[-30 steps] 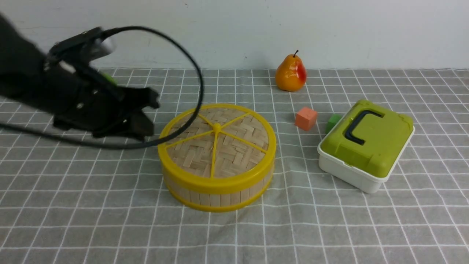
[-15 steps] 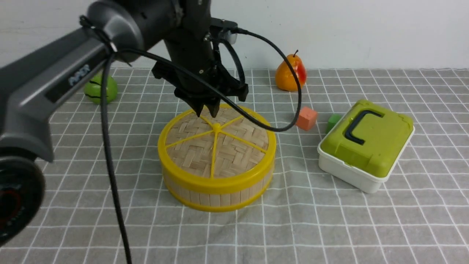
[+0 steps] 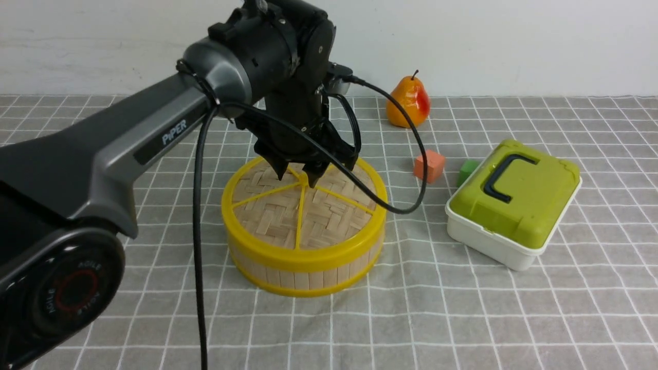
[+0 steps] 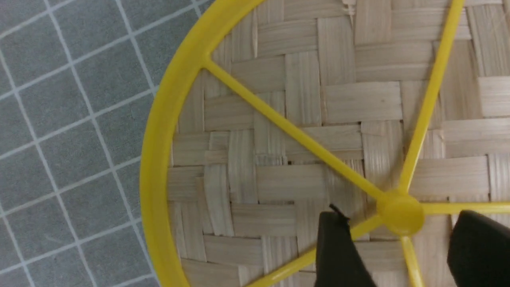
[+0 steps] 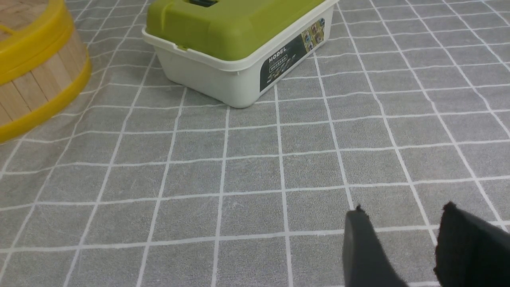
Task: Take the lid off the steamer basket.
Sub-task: Use the left arm to lift the lid of the steamer, then use the left arm to place the steamer lid on the table
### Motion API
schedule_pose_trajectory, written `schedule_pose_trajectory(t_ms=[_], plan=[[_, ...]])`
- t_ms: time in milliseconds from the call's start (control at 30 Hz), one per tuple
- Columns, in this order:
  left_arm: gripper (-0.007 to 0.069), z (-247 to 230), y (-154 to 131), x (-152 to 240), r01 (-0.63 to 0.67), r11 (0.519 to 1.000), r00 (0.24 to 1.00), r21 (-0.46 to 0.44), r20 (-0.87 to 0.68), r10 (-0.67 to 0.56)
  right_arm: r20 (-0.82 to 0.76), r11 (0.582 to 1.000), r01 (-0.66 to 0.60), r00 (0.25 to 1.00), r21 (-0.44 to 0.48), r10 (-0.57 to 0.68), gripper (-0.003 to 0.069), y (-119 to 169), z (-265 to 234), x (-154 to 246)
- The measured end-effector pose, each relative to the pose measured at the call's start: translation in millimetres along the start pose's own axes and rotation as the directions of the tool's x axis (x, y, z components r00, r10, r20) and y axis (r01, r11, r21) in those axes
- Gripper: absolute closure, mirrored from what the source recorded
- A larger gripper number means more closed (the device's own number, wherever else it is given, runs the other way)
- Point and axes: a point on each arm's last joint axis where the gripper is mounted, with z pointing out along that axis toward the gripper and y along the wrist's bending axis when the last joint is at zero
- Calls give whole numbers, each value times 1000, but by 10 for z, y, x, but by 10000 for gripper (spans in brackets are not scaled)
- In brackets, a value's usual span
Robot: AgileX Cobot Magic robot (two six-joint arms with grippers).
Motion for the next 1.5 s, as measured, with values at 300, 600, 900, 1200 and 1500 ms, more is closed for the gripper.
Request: schedule_pose_trajectory(t_ms=[300,600,900,1200,1500], plan=[[417,144,-33,-11,-5,1000,1000,-3,-7,5,0,1000,0,1000,0,0,418,0,0,0],[514,128,-44,-14,96,995,995,-22,-1,-96,0,1000,0,1000,0,0,418,0,0,0],[514,-857,198,-217,152,988,959,-28,247,-141,0,1000,0,1000,0,0,418,0,0,0],[514,-2299,1089,103,318,935,821,-157,538,-189,0,1000,0,1000,0,0,418,0,0,0],[514,-1481,2158,650,573,802,800,-167,325,-504,0,1000,0,1000,0,0,418,0,0,0]])
